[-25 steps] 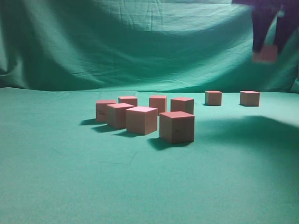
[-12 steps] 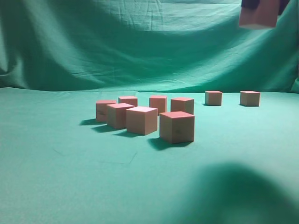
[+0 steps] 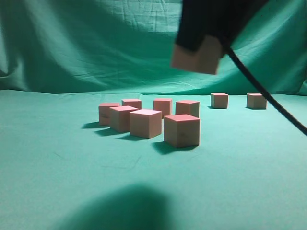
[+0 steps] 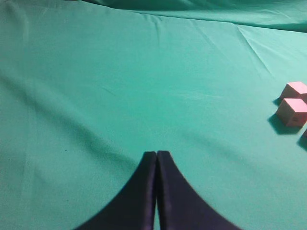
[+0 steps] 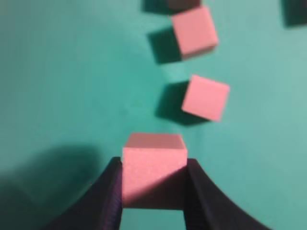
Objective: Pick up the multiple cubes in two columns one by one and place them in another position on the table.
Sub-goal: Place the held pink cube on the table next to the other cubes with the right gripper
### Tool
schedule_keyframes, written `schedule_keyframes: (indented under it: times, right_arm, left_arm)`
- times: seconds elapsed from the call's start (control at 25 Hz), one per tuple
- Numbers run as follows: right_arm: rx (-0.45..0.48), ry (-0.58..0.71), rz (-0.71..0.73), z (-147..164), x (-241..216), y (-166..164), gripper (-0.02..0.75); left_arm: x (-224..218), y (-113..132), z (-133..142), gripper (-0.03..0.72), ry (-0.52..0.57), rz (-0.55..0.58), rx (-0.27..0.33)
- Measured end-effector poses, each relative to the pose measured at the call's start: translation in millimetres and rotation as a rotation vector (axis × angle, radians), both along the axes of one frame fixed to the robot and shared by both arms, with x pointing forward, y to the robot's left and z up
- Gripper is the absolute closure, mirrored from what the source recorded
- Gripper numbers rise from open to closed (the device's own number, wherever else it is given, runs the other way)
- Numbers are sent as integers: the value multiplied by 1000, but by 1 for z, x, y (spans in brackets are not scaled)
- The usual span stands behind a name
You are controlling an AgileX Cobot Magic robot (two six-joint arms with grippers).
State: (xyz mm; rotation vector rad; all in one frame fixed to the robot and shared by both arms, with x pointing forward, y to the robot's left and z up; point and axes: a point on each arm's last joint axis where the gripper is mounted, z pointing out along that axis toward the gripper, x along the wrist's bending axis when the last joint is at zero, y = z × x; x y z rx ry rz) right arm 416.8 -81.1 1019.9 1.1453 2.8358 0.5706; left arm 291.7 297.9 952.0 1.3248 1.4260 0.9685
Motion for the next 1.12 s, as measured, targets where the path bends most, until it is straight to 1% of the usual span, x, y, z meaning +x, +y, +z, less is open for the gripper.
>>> schedule_keyframes:
  times: [0.12, 0.44, 0.6, 0.84, 1.12]
  right_arm:
    - [11, -23, 49, -9, 0, 12, 480]
    - [-60, 23, 64, -41, 8, 22, 480]
    - [-72, 22, 68, -50, 11, 25, 480]
    - [-108, 18, 88, -60, 13, 26, 480]
    - [-114, 11, 100, -60, 14, 26, 480]
  left_arm:
    - [0, 0, 0, 688, 0, 0, 0]
    - [0, 0, 0, 688, 0, 0, 0]
    - [0, 0, 0, 688, 0, 0, 0]
    - [0, 0, 0, 688, 0, 0, 0]
    - [0, 0, 0, 688, 0, 0, 0]
